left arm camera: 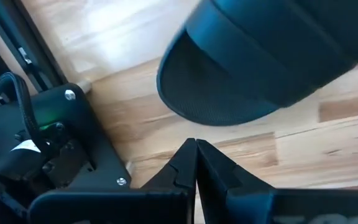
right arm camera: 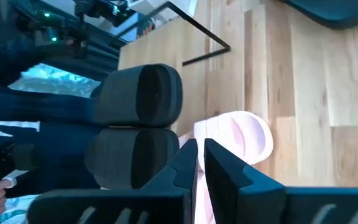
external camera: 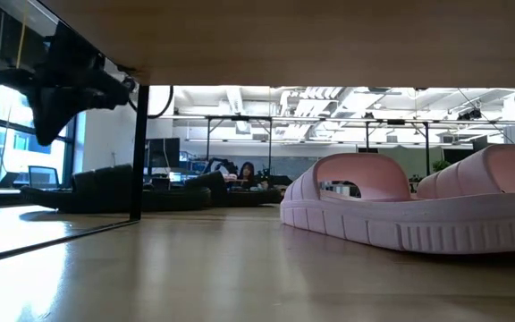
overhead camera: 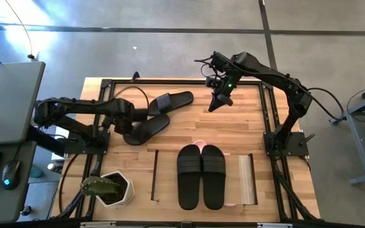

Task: Pick and place slides into the shelf
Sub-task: Move the black slippers to the center of the table

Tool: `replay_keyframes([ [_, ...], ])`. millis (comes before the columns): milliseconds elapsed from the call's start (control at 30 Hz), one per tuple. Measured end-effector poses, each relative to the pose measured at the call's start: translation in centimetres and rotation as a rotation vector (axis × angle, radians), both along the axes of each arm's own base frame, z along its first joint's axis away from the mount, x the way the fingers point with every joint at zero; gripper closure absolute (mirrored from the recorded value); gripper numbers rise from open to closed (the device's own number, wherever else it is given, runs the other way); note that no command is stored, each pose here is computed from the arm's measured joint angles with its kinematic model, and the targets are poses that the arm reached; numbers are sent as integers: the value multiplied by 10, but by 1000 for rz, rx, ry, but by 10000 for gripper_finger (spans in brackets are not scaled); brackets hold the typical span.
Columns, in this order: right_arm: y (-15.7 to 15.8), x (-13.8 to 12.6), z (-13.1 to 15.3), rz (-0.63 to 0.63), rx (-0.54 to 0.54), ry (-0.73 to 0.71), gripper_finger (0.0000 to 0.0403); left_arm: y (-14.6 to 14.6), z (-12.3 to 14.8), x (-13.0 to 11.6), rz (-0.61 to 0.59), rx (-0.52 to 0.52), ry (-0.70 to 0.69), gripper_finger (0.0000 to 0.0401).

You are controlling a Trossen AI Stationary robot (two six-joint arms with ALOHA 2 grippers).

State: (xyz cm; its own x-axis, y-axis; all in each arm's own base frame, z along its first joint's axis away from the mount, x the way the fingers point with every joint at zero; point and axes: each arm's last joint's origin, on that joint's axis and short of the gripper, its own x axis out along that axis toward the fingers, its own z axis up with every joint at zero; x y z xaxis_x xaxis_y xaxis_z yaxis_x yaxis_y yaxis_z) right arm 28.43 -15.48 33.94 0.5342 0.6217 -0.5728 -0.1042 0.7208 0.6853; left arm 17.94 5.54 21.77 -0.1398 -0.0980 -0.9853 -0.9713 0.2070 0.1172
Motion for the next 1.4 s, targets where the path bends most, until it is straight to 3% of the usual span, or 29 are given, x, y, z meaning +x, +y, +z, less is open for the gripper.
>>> replay_keyframes([
  [567, 3, -3, -1, 19, -10, 30, 382, 4, -60, 41, -173, -20, 128, 401],
  [833, 3, -3, -1, 23, -14, 25, 382, 17, -71, 45, -206, 135, 181, 401],
  [1133, 3, -3, -1, 22, -12, 26, 382, 57, -73, 41, -206, 269, 152, 401],
  [1400, 3, -3, -1, 19, -9, 29, 382, 82, -74, 50, -407, 339, 13, 401],
])
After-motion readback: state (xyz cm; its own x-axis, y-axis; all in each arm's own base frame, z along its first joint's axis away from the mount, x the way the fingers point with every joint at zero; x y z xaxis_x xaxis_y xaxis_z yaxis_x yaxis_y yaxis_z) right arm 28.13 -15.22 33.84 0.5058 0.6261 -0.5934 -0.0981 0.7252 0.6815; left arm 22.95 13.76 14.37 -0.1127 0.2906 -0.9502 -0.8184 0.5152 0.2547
